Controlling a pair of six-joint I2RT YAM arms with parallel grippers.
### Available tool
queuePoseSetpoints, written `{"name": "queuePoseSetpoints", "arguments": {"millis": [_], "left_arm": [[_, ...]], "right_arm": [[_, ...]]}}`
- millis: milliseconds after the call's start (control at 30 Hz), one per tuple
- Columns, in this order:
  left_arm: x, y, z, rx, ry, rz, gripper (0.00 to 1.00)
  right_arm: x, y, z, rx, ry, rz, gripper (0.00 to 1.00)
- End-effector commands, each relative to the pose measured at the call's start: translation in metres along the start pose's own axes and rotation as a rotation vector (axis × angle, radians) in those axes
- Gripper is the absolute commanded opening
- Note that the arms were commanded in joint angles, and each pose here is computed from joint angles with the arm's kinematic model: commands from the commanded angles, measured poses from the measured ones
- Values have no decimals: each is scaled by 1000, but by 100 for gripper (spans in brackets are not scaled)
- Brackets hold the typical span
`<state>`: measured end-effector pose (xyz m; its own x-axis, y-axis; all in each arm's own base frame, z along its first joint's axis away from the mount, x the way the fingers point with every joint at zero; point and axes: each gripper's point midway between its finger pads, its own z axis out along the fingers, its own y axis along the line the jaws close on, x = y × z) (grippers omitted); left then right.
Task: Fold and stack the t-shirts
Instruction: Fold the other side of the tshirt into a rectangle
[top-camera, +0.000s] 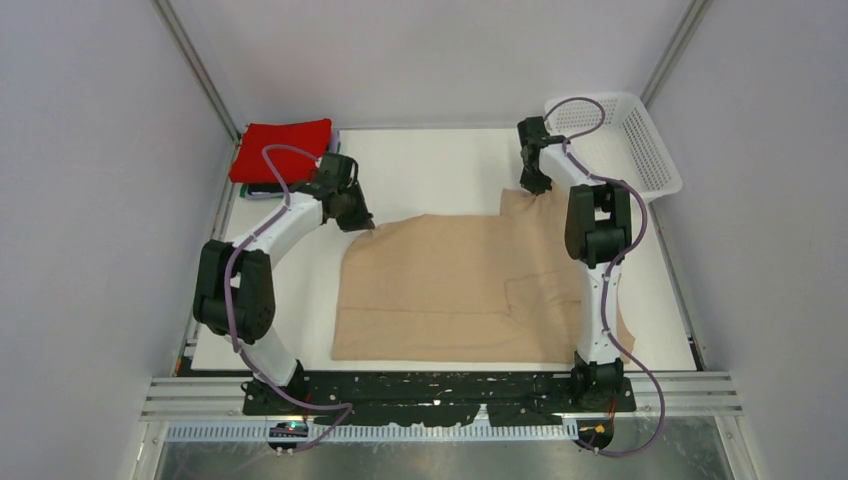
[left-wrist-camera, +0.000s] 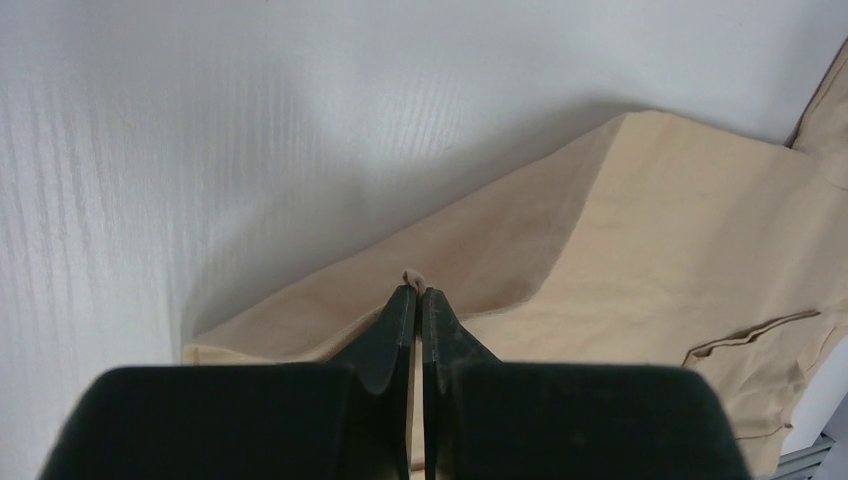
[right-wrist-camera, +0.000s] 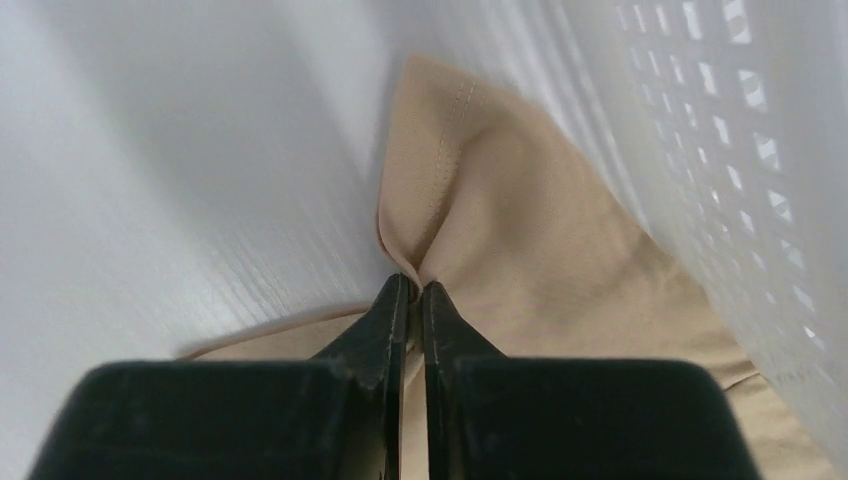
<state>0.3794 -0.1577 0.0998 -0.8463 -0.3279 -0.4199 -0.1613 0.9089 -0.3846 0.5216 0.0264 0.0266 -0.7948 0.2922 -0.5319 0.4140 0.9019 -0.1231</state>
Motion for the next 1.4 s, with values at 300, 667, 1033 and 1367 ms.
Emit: {"name": "queuePoseSetpoints", "arguments": {"millis": [300,667,1033,1367], "left_arm": [[2,-5,-23,59,-70,57,0],[28,10,-40,29,-98,48,0],[43,35,-62,-16,-172,29,0],[62,50,-63,-22,-173,20,0]], "right_arm": [[-29,-14,-73,-119,-225,72,5],[50,-64,-126,-48,-217,62,5],[105,-121,-184,10,-244,60,5],[175,-142,-198,15,-157,-40,5]]}}
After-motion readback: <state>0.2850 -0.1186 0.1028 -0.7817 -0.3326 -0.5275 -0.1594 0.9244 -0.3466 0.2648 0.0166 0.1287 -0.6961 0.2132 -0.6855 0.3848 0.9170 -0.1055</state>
